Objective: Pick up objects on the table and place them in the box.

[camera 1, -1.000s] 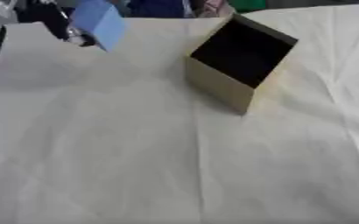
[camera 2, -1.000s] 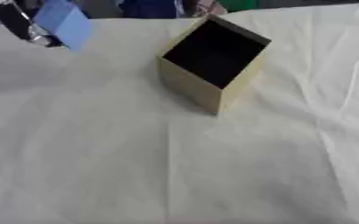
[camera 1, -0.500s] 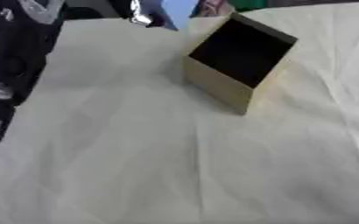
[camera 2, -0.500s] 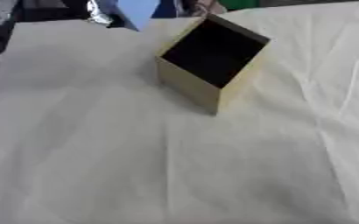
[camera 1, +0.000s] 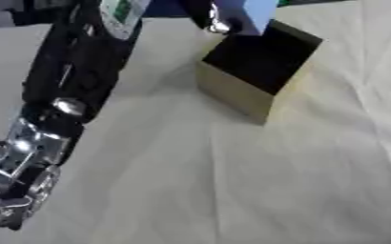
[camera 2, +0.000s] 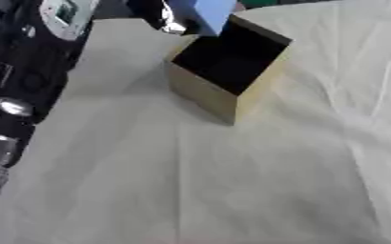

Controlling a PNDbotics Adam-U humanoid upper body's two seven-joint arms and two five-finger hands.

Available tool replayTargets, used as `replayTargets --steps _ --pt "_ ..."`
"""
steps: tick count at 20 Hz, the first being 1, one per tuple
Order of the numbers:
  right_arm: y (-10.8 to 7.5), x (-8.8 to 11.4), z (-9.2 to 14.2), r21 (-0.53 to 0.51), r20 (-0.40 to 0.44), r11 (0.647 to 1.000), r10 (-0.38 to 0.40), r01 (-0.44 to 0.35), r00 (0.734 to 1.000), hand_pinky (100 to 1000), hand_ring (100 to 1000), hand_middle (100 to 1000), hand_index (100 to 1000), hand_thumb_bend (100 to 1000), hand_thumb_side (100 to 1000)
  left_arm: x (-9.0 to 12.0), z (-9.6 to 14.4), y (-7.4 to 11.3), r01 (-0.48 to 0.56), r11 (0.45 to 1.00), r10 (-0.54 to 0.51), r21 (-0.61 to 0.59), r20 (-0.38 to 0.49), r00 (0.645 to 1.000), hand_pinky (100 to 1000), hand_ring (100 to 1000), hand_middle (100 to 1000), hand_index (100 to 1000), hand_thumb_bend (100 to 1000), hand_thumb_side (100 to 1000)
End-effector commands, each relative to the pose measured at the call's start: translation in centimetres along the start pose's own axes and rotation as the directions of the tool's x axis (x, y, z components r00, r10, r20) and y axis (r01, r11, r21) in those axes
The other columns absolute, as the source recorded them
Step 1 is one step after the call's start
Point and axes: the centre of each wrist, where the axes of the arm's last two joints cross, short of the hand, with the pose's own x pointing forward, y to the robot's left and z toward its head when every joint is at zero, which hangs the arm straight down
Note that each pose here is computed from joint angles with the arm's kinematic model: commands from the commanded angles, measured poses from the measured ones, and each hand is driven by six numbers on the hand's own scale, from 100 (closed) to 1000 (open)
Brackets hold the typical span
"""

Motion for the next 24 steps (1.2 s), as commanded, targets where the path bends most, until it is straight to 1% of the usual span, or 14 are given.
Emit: replayTargets --steps 1,4,8,10,13,15,16,18,19,20,21,24 --pt "-0.3 0.5 -1.2 0.016 0.045 1.0 -0.016 0.015 0.999 659 768 586 726 100 810 -0.2 0.0 1.1 -0.001 0.997 0.003 0.078 -0.025 1.0 874 746 536 687 100 339" --pt "-0.2 0.6 -1.6 0.018 0.053 0.999 -0.031 0.03 0.998 658 768 586 726 100 811 -0.6 0.0 1.1 0.006 0.993 0.002 0.12 -0.067 0.998 875 747 535 686 100 349" --pt "0.0 0.7 -1.8 0.021 0.056 0.999 -0.042 0.041 0.998 658 769 586 726 100 812 -1.2 0.0 0.8 0.044 0.985 -0.023 0.165 -0.126 0.992 874 751 539 689 100 331" --pt "0.1 0.7 -1.8 0.023 0.055 0.999 -0.047 0.045 0.997 658 769 586 727 100 812 -1.5 -0.1 0.4 0.07 0.981 -0.042 0.181 -0.156 0.987 870 757 580 759 100 322" --pt "0.2 0.8 -1.8 0.025 0.055 0.998 -0.053 0.051 0.997 658 769 586 726 100 812 -1.8 -0.4 -0.3 0.111 0.975 -0.073 0.193 -0.193 0.979 870 765 610 780 100 326" --pt "0.3 0.8 -1.8 0.026 0.055 0.998 -0.054 0.053 0.997 657 770 586 726 100 813 -2.0 -0.6 -1.0 0.14 0.971 -0.099 0.194 -0.205 0.974 876 776 627 797 100 370" --pt "0.3 0.8 -1.8 0.026 0.054 0.998 -0.055 0.054 0.997 657 770 586 727 100 813 -2.2 -0.7 -1.3 0.153 0.969 -0.111 0.194 -0.21 0.971 878 779 631 802 100 377" --pt "0.4 0.8 -1.8 0.025 0.052 0.998 -0.058 0.057 0.997 657 770 586 727 100 814 -2.5 -1.0 -2.1 0.178 0.965 -0.136 0.192 -0.214 0.967 889 803 667 824 221 437" --pt "0.4 0.8 -1.9 0.025 0.052 0.998 -0.06 0.059 0.997 656 770 586 727 100 814 -2.7 -1.1 -2.4 0.192 0.963 -0.15 0.19 -0.214 0.965 892 814 685 836 296 481" --pt "0.4 0.8 -1.9 0.025 0.053 0.998 -0.061 0.06 0.997 656 770 586 727 100 814 -2.8 -1.1 -2.8 0.205 0.96 -0.163 0.188 -0.215 0.963 898 825 701 843 346 497" --pt "0.4 0.9 -1.9 0.025 0.053 0.998 -0.062 0.061 0.997 656 771 586 727 100 814 -3.0 -1.2 -3.0 0.22 0.957 -0.177 0.187 -0.219 0.96 902 832 713 849 386 512" --pt "0.5 0.9 -1.9 0.026 0.052 0.998 -0.063 0.062 0.997 656 771 586 727 100 815 -3.7 -1.3 -4.0 0.255 0.949 -0.209 0.182 -0.238 0.948 921 844 736 862 450 527"
